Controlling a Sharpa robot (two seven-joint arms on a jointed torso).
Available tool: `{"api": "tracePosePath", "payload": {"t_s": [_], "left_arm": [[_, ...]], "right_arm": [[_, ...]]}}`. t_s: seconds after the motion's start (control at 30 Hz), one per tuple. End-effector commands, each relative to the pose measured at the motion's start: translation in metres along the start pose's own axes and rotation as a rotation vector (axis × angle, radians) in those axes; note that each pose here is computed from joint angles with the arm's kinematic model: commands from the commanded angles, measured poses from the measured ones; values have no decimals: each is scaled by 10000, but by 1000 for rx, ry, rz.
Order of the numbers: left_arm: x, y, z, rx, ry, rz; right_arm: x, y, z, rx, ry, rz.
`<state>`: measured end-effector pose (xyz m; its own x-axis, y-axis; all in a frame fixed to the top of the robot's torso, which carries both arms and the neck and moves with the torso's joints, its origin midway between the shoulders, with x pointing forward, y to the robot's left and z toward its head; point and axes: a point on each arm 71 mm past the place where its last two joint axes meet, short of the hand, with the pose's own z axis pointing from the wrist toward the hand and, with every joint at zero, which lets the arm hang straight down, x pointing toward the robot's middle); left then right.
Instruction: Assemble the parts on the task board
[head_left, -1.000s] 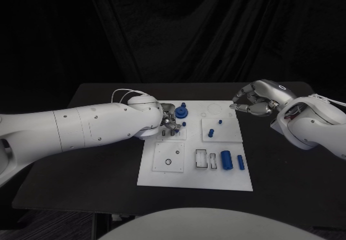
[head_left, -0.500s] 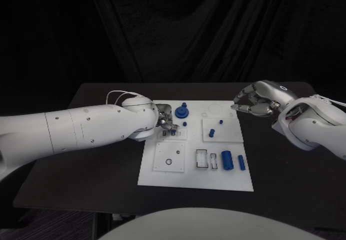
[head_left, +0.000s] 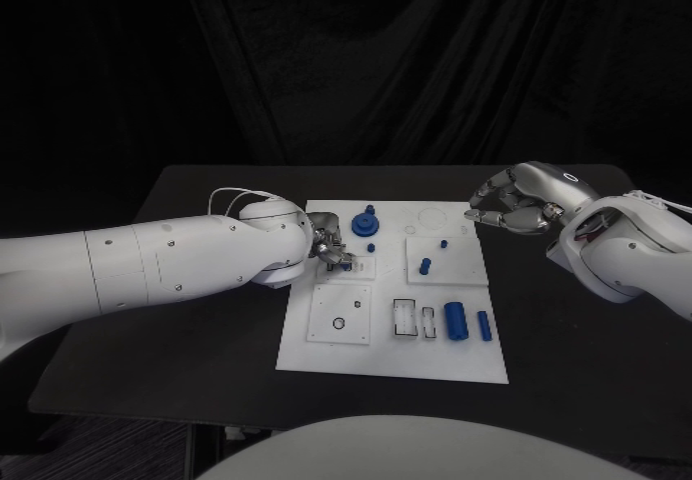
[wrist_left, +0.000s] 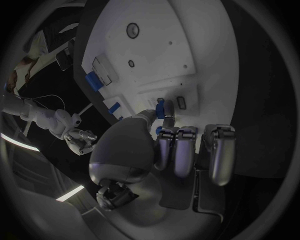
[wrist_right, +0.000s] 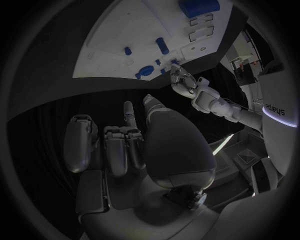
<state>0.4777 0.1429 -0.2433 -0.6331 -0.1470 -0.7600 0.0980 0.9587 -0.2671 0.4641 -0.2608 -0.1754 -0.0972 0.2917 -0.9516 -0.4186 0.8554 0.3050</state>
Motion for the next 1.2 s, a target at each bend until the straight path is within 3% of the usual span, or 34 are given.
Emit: {"api": "tracePosePath", "payload": {"t_s": [0.03,0.63,1.2], "left_arm": [[28,-19,2,20,-9,-13],[107,-5,31,34,-17,-32],[154,62,31,-1,25,-14]], "right_arm": [[10,-10,-6,9,4,-1],[11,-25,-18,16,10,-2],[30,-39,-24,29,28,-2]]}}
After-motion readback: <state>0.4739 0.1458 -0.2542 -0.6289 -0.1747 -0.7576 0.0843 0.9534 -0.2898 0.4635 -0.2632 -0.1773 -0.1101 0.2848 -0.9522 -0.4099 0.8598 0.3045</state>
